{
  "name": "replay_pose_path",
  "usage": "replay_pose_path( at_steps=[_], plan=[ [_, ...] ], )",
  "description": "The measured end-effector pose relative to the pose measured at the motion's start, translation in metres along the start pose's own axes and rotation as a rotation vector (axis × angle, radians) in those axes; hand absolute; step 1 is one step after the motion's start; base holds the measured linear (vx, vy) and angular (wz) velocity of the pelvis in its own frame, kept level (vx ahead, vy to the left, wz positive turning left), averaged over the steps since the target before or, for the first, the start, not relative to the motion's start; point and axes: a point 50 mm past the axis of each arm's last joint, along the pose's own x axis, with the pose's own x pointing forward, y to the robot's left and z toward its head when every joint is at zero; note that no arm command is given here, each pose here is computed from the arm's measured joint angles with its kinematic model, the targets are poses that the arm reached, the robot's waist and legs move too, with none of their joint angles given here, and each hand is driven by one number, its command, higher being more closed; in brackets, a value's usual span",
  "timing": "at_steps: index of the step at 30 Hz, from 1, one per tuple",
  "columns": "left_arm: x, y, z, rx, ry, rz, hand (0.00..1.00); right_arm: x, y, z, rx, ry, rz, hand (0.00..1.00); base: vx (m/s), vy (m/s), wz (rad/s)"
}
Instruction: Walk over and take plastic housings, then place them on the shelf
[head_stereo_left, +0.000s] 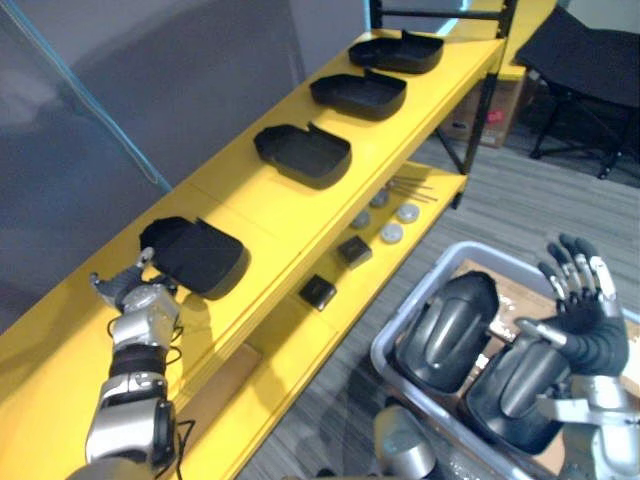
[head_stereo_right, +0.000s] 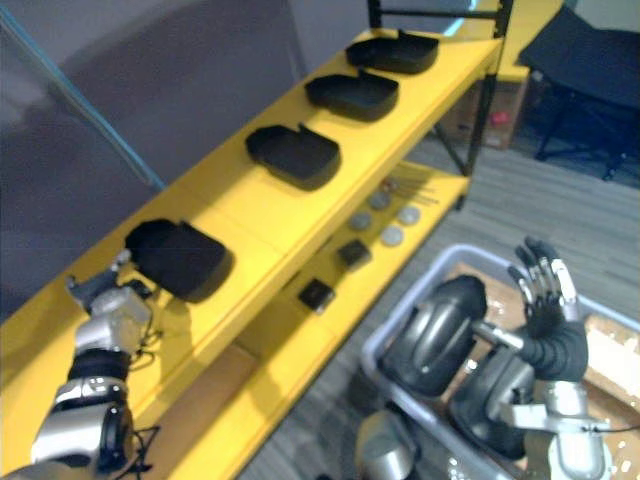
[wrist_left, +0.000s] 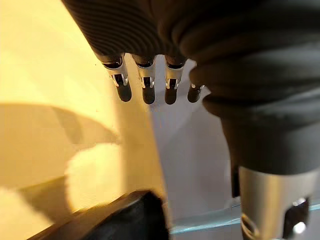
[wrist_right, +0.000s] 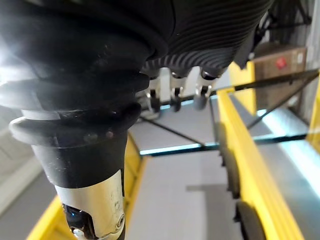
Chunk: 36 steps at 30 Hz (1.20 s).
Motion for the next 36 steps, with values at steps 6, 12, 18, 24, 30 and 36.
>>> replay_pose_path(
  at_steps=[6, 12, 18, 24, 30, 36],
  plan=[
    [0.004, 0.012, 0.025, -0.092, -0.203, 0.023, 0.0, 0.007, 0.005, 0.013, -0.01, -0.13, 0.091, 0.0, 0.01, 0.001, 0.01],
    [-0.024, 0.05, -0.011, -0.074, -0.391, -0.095, 0.0, 0.026, 0.032, 0.014, 0.094, -0.15, 0.217, 0.0, 0.02, -0.005, 0.33],
    [-0.072, 0.1, -0.045, -0.01, -0.441, -0.212, 0.0, 0.045, 0.048, -0.024, 0.138, 0.038, 0.172, 0.0, 0.02, -0.029, 0.7],
    [-0.072, 0.15, -0.064, 0.066, -0.385, -0.053, 0.0, 0.074, 0.042, -0.049, 0.091, 0.11, 0.07, 0.0, 0.06, 0.011, 0.57],
    [-0.05, 0.188, -0.08, 0.128, -0.339, 0.157, 0.0, 0.112, 0.032, -0.071, -0.003, 0.22, -0.065, 0.0, 0.03, 0.013, 0.32],
    [-0.046, 0.212, -0.144, 0.3, -0.054, 0.032, 0.0, 0.125, 0.017, -0.09, -0.12, 0.363, -0.243, 0.0, 0.02, 0.012, 0.15]
  ],
)
